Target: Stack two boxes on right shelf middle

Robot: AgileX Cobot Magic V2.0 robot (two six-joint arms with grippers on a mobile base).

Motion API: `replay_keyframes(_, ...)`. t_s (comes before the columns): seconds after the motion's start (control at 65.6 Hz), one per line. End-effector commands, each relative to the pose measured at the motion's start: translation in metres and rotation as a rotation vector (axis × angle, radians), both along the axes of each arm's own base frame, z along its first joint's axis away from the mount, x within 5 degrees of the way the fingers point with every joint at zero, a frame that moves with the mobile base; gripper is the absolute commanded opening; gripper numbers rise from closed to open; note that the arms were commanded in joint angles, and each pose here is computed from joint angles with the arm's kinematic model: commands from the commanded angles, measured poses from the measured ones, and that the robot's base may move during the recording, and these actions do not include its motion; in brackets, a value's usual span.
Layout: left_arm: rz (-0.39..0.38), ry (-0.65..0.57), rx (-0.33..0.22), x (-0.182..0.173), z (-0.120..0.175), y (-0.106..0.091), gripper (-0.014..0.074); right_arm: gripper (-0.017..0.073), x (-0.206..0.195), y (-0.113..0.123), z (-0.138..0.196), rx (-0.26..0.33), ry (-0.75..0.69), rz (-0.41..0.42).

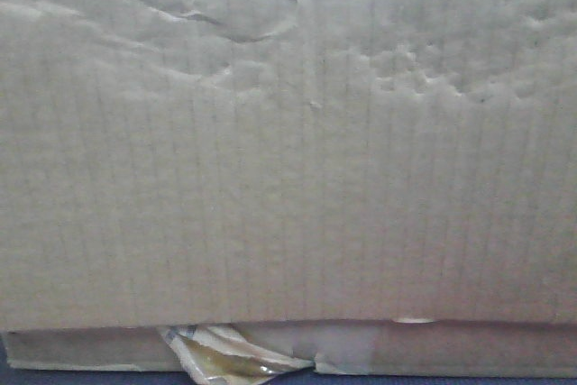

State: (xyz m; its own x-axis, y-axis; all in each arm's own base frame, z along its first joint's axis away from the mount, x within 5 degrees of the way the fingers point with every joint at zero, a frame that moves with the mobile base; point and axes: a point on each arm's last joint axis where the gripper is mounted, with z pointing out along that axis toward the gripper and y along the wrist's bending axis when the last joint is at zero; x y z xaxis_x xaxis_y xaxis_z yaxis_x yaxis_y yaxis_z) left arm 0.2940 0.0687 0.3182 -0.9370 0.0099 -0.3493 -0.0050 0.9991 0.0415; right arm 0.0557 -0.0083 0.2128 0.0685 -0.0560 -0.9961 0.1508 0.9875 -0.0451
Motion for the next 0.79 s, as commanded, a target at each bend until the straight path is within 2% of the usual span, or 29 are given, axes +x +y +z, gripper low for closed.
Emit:
replay_keyframes(0.0, 0.005, 0.040, -0.022, 0.004, -0.007, 0.001, 0.0340, -0.0162, 0.000, -0.001, 0.001, -0.011, -0.017, -0.009)
replay_keyframes(0.152, 0.005, 0.066, -0.029, 0.008, -0.015, 0.002, 0.0293, -0.0162, 0.000, -0.001, 0.001, -0.011, -0.017, -0.009)
replay_keyframes(0.229, 0.005, 0.064, -0.028, 0.008, -0.015, 0.002, 0.0236, -0.0162, 0.000, -0.001, 0.001, -0.011, -0.017, -0.009)
replay_keyframes(0.29, 0.005, 0.059, -0.030, 0.009, -0.015, 0.002, 0.0163, -0.0162, 0.000, -0.001, 0.001, -0.011, -0.017, -0.009)
replay_keyframes(0.442, 0.006, 0.048, -0.031, 0.010, -0.014, 0.002, -0.0110, -0.0162, 0.000, -0.001, 0.001, -0.011, -0.017, -0.009)
replay_keyframes(0.595, 0.064, 0.014, -0.037, 0.009, -0.006, 0.002, -0.0111, -0.0162, 0.000, -0.001, 0.001, -0.011, -0.017, -0.009)
replay_keyframes(0.777, 0.193, -0.169, -0.036, 0.001, 0.048, 0.008, -0.0111, -0.0162, 0.000, -0.001, 0.001, -0.011, -0.017, -0.009)
